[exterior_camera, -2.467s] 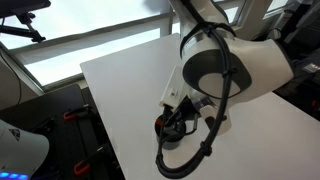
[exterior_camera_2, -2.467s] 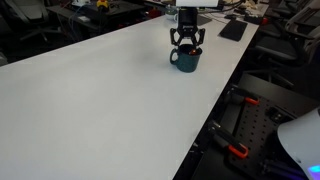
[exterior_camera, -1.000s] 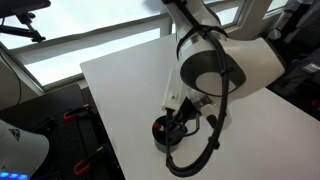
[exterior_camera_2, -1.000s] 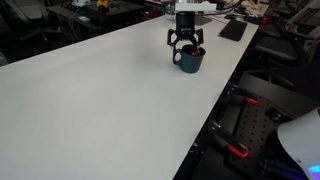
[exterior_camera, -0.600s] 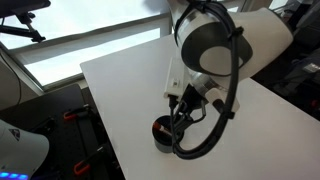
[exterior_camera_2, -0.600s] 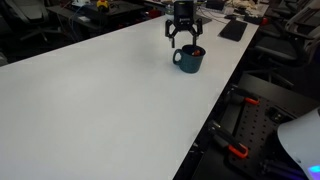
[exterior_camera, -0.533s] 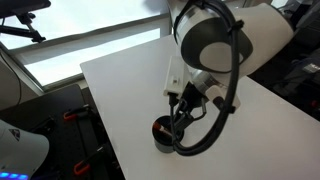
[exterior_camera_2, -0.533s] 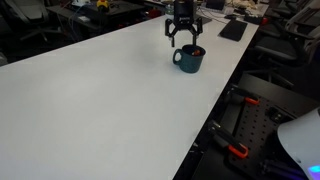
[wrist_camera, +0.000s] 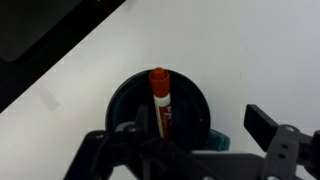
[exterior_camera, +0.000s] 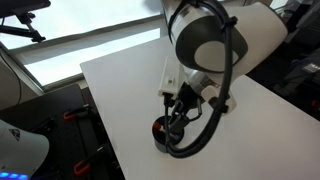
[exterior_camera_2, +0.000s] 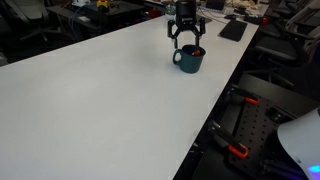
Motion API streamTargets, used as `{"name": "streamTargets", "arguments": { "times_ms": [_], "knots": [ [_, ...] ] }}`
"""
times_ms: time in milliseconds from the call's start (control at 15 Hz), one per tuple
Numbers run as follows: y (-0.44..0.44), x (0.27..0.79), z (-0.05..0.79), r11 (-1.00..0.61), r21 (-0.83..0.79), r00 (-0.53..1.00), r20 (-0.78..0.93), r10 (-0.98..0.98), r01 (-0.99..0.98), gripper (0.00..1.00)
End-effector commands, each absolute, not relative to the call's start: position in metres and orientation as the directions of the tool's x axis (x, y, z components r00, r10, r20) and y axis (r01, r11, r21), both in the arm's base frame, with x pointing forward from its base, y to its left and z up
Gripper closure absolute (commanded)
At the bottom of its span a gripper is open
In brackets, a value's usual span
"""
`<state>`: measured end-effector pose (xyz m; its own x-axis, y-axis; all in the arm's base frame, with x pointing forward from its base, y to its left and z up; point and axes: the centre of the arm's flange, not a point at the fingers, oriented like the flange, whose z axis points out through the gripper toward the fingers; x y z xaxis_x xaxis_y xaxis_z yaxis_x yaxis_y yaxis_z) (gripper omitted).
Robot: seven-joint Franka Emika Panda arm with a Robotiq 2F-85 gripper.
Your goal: Remove the marker from the mug
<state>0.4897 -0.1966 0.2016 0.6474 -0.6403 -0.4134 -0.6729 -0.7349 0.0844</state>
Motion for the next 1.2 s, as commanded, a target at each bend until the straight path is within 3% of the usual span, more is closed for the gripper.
{"name": "streamTargets", "arguments": {
  "times_ms": [0, 67, 133, 600, 933, 1133],
  "knots": [
    [-0.197, 0.471, 0.215, -0.709, 0.1, 0.625, -0.397, -0.672, -0.699, 0.1],
    [-0.199, 0.468, 0.216, -0.703, 0.097, 0.621, -0.394, -0.677, -0.705, 0.09],
    [-0.201, 0.465, 0.217, -0.698, 0.096, 0.617, -0.394, -0.681, -0.709, 0.15],
    [-0.209, 0.451, 0.209, -0.681, 0.097, 0.599, -0.397, -0.696, -0.726, 0.15],
    [-0.207, 0.45, 0.191, -0.689, 0.063, 0.622, -0.375, -0.687, -0.722, 0.29],
    [-0.202, 0.449, 0.184, -0.699, 0.053, 0.635, -0.374, -0.676, -0.713, 0.3]
  ]
}}
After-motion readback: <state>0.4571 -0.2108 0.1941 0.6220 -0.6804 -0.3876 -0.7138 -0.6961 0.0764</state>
